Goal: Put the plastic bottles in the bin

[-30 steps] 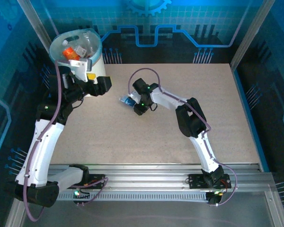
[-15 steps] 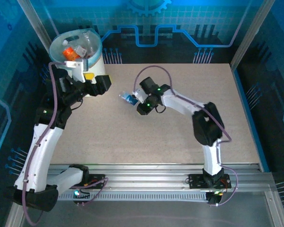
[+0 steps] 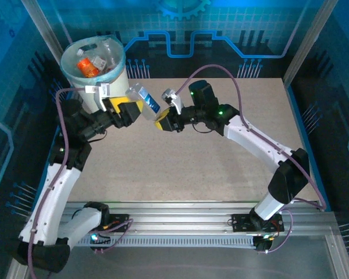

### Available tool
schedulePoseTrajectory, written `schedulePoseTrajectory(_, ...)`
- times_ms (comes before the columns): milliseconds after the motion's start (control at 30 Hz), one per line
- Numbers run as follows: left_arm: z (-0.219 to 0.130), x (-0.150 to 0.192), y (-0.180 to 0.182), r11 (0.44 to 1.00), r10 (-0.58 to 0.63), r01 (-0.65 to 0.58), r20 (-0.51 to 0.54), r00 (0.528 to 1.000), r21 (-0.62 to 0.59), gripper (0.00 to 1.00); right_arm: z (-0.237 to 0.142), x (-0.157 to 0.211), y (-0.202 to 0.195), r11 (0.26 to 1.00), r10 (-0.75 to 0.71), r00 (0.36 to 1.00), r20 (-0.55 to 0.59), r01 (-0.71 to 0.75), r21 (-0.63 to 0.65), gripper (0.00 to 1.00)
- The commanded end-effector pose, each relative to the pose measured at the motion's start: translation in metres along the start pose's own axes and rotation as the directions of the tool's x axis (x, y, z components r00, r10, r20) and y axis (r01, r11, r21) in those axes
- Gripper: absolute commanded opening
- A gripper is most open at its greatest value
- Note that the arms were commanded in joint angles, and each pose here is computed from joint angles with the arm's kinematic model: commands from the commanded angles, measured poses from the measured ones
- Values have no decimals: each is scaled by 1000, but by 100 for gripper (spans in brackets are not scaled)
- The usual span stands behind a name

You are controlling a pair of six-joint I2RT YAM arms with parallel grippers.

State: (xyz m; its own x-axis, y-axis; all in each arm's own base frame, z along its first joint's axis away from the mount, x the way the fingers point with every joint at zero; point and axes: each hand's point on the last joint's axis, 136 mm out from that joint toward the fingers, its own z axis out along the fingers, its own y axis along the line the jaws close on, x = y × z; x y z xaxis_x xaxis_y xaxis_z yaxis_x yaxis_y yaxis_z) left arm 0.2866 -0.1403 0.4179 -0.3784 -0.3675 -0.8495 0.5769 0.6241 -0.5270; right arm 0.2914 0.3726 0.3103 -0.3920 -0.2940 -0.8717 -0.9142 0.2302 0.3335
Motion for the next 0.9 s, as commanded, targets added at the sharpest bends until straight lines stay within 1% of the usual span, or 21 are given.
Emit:
schedulePoseTrajectory(0,-17,-13,-36,990,68,-75,68,995,117,97,-9,-18,43,992,-35,997,67,43,-118,14)
schedulePoseTrajectory(100,-24,-11,-39,989,73,-84,92,993,120,96,-11,-23,67,978,-77,993,93,94,-188,15)
schedulePoseTrajectory(300,-35,-13,-42,990,83,-98,142,986,102,96,-11,-28,95,954,-124,986,111,149,-260,14)
schedulePoseTrajectory(567,-49,-16,-45,989,116,-131,192,974,65,96,-20,-32,120,927,-169,973,158,212,-308,13)
schedulePoseTrajectory(633,-51,-17,-48,988,114,-132,205,972,79,95,-23,-32,125,919,-172,971,168,220,-328,13)
schedulePoseTrajectory(733,-53,-16,-58,981,105,-137,216,971,139,92,-26,-32,138,885,-168,971,171,225,-407,13)
schedulePoseTrajectory(867,-54,-10,-69,968,112,-151,190,975,202,90,-27,-28,153,830,-164,976,143,215,-515,14)
